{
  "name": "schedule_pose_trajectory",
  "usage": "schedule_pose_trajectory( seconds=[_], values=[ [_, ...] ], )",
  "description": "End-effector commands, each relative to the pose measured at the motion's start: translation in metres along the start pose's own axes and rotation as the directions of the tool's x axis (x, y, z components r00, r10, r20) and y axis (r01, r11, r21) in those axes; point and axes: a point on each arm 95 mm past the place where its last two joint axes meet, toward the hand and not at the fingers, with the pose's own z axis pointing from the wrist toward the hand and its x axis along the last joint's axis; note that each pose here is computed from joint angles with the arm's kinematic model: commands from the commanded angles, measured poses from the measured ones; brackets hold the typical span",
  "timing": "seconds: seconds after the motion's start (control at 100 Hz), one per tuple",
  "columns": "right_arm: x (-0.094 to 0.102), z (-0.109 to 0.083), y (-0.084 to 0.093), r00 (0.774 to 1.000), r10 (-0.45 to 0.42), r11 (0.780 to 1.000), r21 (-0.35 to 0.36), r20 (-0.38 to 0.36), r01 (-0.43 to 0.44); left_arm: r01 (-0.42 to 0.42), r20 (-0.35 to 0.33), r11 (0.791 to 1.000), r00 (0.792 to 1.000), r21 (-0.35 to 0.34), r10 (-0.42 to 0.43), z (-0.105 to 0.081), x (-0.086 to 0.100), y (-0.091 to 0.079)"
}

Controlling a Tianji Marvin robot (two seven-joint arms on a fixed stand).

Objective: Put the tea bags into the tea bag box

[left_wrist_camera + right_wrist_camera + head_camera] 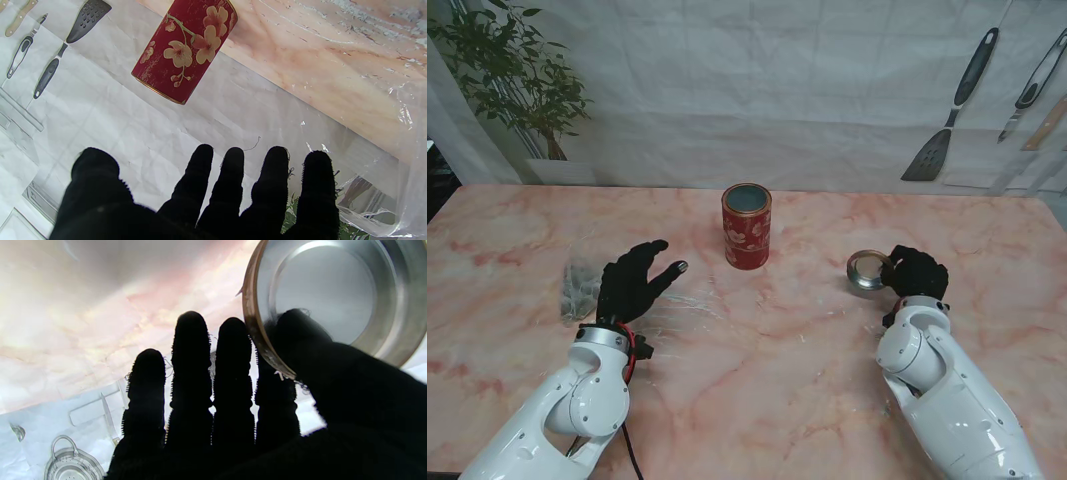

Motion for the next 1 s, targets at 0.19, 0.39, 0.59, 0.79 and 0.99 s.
schedule_pose_trajectory(
  seconds=[0.19,0.39,0.59,0.79,0.99],
  values=[
    [0.029,0.017,0.006,0.998,0.062,0.995,-0.072,-0.023,-0.063,0.002,0.001,1.000,1.000,-0.010,-0.002,0.000,0.001,-0.001],
    [0.045,0.020,0.006,0.996,0.080,0.992,-0.098,-0.046,-0.084,-0.001,0.003,1.000,1.000,-0.009,0.001,-0.001,0.001,-0.001],
    [0.059,0.024,0.007,0.994,0.096,0.986,-0.128,-0.060,-0.103,-0.003,0.006,1.000,1.000,-0.017,0.003,-0.001,0.001,-0.001],
    [0.076,0.031,0.012,0.993,0.091,0.981,-0.164,-0.074,-0.102,-0.005,0.012,1.000,1.000,-0.020,0.005,-0.002,0.001,-0.001],
    [0.096,0.040,0.017,0.989,0.116,0.976,-0.176,-0.087,-0.130,-0.011,0.033,1.000,0.999,-0.027,0.012,-0.006,-0.001,-0.002]
  ],
)
